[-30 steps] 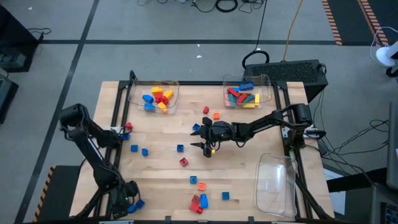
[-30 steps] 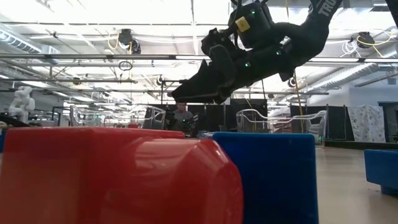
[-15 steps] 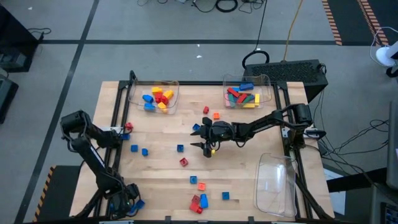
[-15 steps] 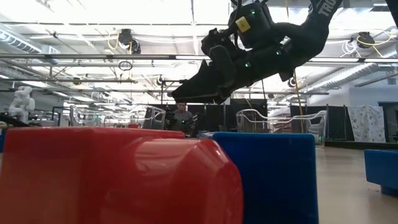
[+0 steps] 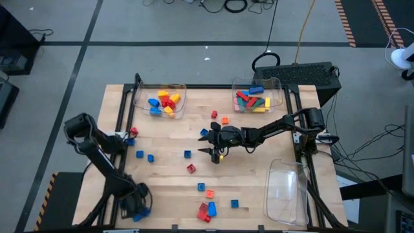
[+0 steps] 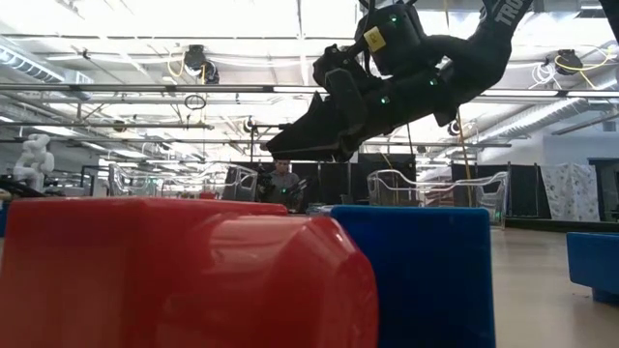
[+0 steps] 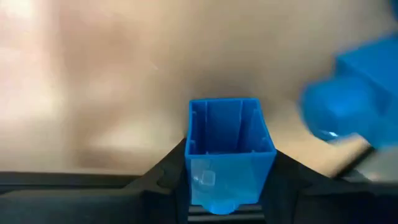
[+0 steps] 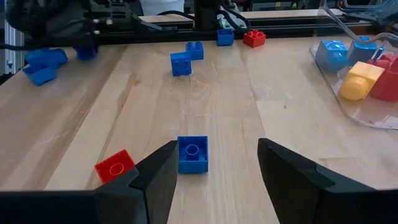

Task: Sort blocks by size
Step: Put the 1 stud blue game piece into the top left transparent bin

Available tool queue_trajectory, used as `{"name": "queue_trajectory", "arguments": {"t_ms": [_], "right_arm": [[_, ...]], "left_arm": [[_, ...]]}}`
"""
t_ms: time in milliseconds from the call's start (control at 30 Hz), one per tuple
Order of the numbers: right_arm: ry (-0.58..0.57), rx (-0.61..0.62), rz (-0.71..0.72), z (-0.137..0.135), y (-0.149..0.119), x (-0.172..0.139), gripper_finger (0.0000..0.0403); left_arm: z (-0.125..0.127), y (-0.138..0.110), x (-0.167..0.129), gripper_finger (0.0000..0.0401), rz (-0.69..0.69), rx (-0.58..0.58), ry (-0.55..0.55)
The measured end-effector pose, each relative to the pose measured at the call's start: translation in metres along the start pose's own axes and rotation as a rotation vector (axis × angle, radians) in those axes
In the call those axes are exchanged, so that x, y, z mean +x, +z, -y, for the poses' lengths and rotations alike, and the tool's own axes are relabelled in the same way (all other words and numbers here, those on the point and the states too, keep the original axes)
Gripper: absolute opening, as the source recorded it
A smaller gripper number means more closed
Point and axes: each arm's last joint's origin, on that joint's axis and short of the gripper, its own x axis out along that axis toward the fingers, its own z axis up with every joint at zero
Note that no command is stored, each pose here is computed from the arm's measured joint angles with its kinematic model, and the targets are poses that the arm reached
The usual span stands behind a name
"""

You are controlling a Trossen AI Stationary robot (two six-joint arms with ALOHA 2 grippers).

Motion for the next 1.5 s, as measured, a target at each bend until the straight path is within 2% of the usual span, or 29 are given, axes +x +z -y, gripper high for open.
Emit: {"name": "queue_trajectory", "arguments": {"t_ms": [233,467,633,833,1000,1200,1500], "right_arm": [[0.000,0.013,0.000,0.000,0.000,0.000,0.0208],[-0.001,0.019,-0.013,0.000,-0.001,0.000,0.0208],[-0.001,0.019,-0.014,0.000,-0.001,0.000,0.0208],[-0.001,0.017,-0.015,0.000,-0.001,0.000,0.0208],[0.005,0.016,-0.017,0.000,-0.002,0.000,0.0208],[0.005,0.011,-0.018,0.000,-0.002,0.000,0.0208],[0.005,0.008,-0.022,0.000,-0.002,0.000,0.0208]], "left_arm": [[-0.034,0.015,-0.037,0.0139,0.108,0.002,0.122],[-0.087,0.024,-0.086,0.0142,0.222,-0.014,0.285],[-0.127,0.031,-0.119,0.0143,0.353,-0.074,0.360],[-0.174,0.038,-0.145,0.0144,0.486,-0.219,0.487],[-0.204,0.052,-0.159,0.0144,0.574,-0.267,0.492],[-0.237,0.067,-0.178,0.0145,0.770,-0.349,0.486],[-0.287,0.067,-0.201,0.0145,0.956,-0.496,0.544]]}}
